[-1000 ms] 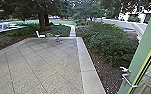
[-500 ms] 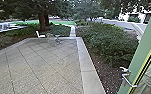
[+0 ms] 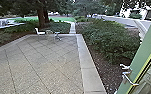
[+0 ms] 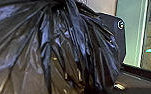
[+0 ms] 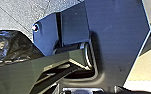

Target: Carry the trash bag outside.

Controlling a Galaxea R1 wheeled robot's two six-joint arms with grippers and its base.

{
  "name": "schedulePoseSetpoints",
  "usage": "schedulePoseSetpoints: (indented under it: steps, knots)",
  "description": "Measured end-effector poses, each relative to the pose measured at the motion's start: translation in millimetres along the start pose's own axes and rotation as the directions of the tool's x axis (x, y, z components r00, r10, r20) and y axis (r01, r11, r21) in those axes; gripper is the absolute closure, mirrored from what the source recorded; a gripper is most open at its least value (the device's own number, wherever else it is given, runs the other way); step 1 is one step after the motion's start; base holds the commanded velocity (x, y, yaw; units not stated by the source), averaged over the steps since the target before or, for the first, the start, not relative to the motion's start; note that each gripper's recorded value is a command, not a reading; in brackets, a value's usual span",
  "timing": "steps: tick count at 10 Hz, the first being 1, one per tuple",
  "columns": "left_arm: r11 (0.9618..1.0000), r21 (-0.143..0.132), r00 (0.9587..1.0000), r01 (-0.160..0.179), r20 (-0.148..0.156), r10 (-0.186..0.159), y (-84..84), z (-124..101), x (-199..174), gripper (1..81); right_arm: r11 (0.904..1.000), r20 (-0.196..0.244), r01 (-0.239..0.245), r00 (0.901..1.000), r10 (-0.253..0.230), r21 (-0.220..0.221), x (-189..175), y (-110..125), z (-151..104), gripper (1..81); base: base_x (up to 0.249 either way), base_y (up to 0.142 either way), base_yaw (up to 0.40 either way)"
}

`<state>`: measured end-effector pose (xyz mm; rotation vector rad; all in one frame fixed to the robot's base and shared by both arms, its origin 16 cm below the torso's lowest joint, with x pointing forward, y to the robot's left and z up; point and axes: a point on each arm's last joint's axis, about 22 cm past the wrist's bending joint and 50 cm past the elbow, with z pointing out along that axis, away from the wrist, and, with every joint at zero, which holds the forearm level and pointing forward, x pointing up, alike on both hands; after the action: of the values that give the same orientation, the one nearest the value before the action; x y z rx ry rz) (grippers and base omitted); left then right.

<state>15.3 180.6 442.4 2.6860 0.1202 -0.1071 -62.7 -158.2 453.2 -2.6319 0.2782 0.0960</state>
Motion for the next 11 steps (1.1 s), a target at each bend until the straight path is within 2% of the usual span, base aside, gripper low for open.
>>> schedulePoseSetpoints:
  steps: [2,3,4,6,8,9,10,11]
  knots:
    - [0.9986,0.018,0.9985,0.050,0.019,-0.050,-34.2,-20.7,15.0,81.1,0.9995,0.057,-0.032,0.9979,0.032,-0.008,-24.1,1.3,0.4,1.0,0.000,0.000,0.000]
    - [0.9970,0.015,0.9967,0.076,0.025,-0.077,-43.5,-30.1,30.9,81.1,0.9989,0.080,-0.047,0.9957,0.046,0.008,-32.4,-10.9,4.3,1.0,0.000,0.000,0.000]
    - [0.9950,0.014,0.9948,0.099,0.021,-0.099,-49.6,-36.6,55.9,81.1,0.9982,0.102,-0.060,0.9930,0.059,0.006,-40.9,-10.9,3.7,1.0,0.000,0.000,0.000]
    - [0.9921,-0.014,0.9921,0.125,-0.014,-0.125,-40.8,-46.2,118.4,81.1,0.9978,0.113,-0.067,0.9913,0.067,-0.003,-43.1,-6.4,1.9,1.0,0.000,0.000,0.000]
    - [0.9894,-0.013,0.9887,0.145,-0.036,-0.145,-46.2,-63.2,165.0,81.1,0.9977,0.113,-0.067,0.9914,0.066,0.006,-42.7,-11.7,3.6,1.0,0.000,0.000,0.000]
    - [0.9866,-0.015,0.9848,0.162,-0.060,-0.163,-50.1,-76.7,193.0,81.1,0.9982,0.118,-0.059,0.9914,0.057,0.011,-41.8,-14.5,4.5,1.0,0.000,0.000,0.000]
    - [0.9818,-0.021,0.9773,0.189,-0.094,-0.190,-56.2,-93.6,216.3,81.1,0.9991,0.136,-0.039,0.9900,0.037,0.013,-42.3,-15.8,5.6,1.0,0.000,0.000,0.000]
    - [0.9736,-0.023,0.9660,0.227,-0.122,-0.228,-68.2,-110.9,228.0,81.1,0.9998,0.150,-0.012,0.9887,0.009,0.018,-36.7,-17.9,7.7,1.0,0.000,0.000,0.000]
